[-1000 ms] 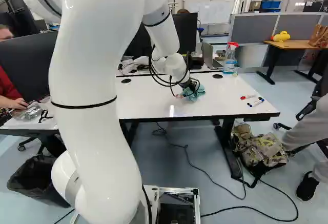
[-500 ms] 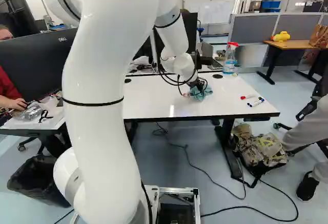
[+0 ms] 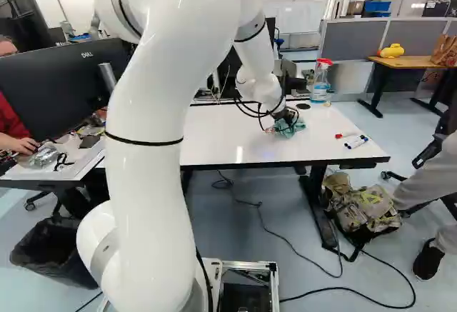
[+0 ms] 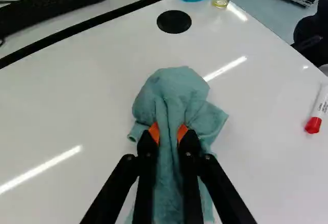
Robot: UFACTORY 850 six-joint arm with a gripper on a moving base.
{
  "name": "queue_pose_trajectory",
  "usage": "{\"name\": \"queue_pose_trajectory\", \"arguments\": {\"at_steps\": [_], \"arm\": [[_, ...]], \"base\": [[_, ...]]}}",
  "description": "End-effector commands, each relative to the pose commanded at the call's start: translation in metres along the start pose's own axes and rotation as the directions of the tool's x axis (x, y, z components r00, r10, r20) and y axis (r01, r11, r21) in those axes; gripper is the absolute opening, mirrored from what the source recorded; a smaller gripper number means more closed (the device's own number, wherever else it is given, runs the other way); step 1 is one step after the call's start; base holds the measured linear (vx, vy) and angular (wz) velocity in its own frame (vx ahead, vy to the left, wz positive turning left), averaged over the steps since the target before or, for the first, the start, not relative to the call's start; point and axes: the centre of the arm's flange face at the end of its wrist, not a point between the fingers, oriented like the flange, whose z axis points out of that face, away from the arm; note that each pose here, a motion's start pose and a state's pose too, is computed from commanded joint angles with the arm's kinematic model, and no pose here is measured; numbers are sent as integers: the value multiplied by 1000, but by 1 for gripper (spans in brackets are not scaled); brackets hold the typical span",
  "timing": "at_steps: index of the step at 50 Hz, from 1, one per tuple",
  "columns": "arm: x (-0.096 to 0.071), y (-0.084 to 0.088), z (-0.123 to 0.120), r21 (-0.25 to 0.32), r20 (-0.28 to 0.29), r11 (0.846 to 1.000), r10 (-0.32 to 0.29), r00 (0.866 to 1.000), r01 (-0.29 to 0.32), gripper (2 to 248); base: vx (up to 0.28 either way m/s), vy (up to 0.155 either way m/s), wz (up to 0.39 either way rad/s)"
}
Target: Clean the table with the green towel
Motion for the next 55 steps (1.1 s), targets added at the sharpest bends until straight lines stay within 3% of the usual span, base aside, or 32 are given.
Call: {"name": "queue_pose_trajectory", "arguments": {"at_steps": [18,29,55], "arm": [[22,14,26,-15,-26,1000,16,1000,-16,55],[33,8,39,-8,-40,1000,8,999,-9,55],[37,7,33,-7,-50,1000,7,999,-7,55]], "base": [[0,0,0],[0,0,0],[0,0,0]]}}
